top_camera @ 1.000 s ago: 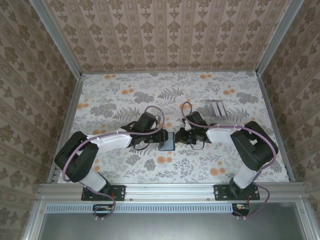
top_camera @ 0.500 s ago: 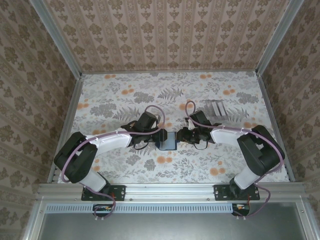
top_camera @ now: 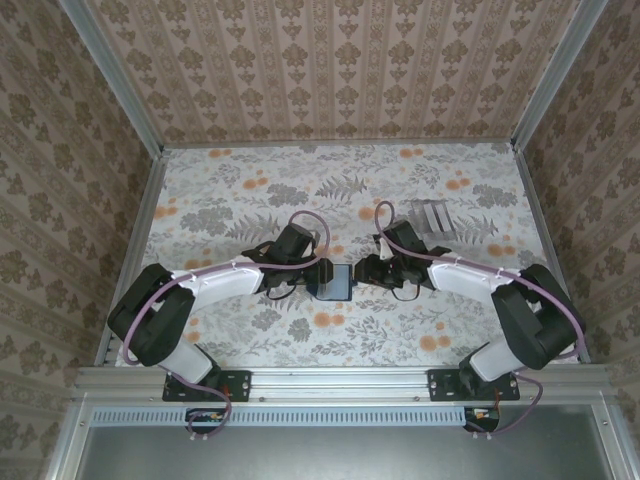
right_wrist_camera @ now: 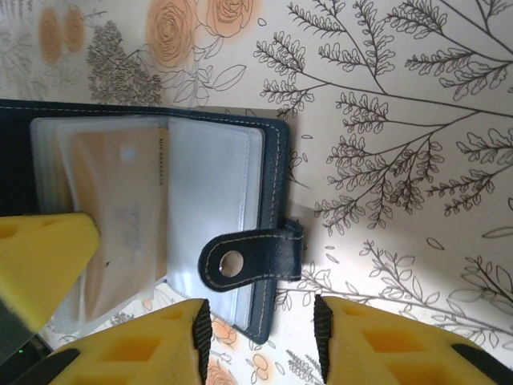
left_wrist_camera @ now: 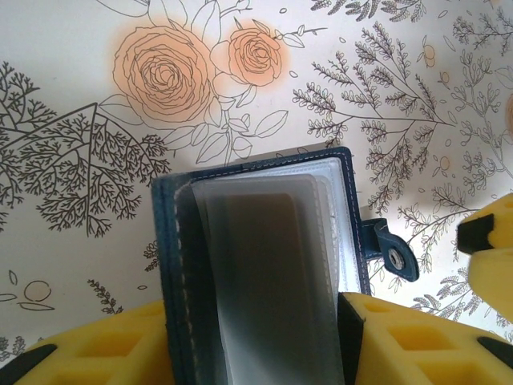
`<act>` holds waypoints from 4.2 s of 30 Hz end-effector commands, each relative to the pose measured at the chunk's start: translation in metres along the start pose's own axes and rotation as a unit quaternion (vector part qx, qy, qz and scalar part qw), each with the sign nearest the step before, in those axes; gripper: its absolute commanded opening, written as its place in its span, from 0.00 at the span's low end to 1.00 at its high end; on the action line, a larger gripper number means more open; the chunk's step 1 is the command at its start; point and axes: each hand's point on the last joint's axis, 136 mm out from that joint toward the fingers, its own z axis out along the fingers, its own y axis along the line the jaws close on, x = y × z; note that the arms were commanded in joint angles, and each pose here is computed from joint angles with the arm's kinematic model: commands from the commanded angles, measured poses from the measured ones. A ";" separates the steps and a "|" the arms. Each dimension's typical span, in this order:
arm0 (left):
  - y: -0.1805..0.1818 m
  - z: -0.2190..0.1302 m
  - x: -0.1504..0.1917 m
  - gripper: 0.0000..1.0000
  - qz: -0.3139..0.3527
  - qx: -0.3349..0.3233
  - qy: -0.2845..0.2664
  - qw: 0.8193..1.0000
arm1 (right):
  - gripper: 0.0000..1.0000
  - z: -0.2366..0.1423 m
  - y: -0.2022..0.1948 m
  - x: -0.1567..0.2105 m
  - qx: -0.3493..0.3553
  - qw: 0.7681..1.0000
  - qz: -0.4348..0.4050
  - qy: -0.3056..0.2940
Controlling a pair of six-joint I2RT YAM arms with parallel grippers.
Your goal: Put the credit cards into the card holder
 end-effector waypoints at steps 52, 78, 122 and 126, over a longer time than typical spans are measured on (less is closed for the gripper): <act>-0.050 0.017 -0.002 0.33 0.006 0.089 0.042 0.995 | 0.24 0.000 -0.010 -0.012 -0.052 0.996 0.065 -0.032; -0.017 0.046 0.012 0.27 -0.034 0.026 0.084 0.996 | 0.00 -0.016 -0.008 -0.016 -0.029 0.997 0.056 -0.039; 0.004 0.048 0.019 0.13 -0.188 0.080 0.070 0.976 | 0.00 0.045 0.023 -0.010 -0.052 0.995 0.083 0.026; 0.007 0.048 0.021 0.13 -0.191 0.077 0.071 0.976 | 0.00 0.047 0.017 -0.004 -0.044 0.995 0.082 0.030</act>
